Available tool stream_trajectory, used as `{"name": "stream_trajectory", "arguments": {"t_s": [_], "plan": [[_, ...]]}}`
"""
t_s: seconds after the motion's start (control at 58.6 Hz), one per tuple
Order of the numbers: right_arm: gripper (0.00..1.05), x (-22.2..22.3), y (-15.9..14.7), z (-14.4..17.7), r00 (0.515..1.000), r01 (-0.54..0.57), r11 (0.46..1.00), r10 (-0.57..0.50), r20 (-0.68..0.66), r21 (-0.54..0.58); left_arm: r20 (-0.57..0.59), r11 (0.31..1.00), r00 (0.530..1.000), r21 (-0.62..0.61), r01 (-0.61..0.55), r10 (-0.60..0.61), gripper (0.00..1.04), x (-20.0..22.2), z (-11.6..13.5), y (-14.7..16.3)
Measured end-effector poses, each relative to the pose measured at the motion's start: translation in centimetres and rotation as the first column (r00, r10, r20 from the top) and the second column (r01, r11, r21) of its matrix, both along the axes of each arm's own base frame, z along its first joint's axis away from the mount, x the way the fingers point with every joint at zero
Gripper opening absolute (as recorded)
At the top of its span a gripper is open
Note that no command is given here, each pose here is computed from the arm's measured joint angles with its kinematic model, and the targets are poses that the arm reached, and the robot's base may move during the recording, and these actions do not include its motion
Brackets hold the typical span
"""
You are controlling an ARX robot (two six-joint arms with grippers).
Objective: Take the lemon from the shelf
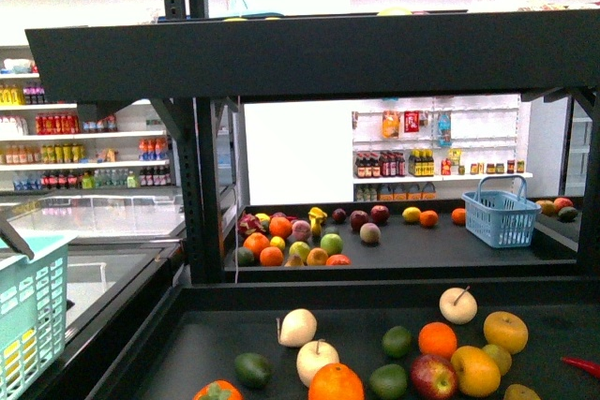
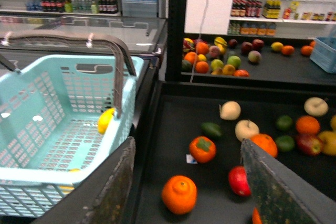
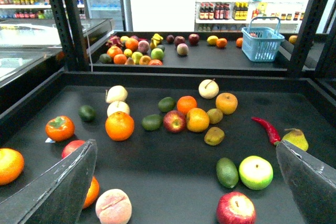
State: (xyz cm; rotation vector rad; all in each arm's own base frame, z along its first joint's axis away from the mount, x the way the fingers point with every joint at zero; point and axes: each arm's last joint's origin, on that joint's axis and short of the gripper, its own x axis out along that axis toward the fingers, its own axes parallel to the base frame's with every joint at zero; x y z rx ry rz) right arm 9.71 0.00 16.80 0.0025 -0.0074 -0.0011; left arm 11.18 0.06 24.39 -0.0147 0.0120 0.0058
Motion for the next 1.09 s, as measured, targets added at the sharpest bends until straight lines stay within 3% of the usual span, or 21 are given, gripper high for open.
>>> {"name": "stream_trajectory", "arguments": {"t_s": [0.239, 1.093], "plan": [[1.02, 0.0, 0.0, 0.0, 1.000, -0.002, 1.000, 0.002, 0.001, 0.000, 0.013, 1.000, 1.000, 0.002, 0.004, -0.004, 0.02, -1.4, -2.9, 0.0], [1.02, 0.0, 0.0, 0.0, 1.000, -0.002, 1.000, 0.002, 0.001, 0.000, 0.011, 1.000, 1.000, 0.005, 0.004, -0.004, 0.03, -1.4, -7.7, 0.0]]}}
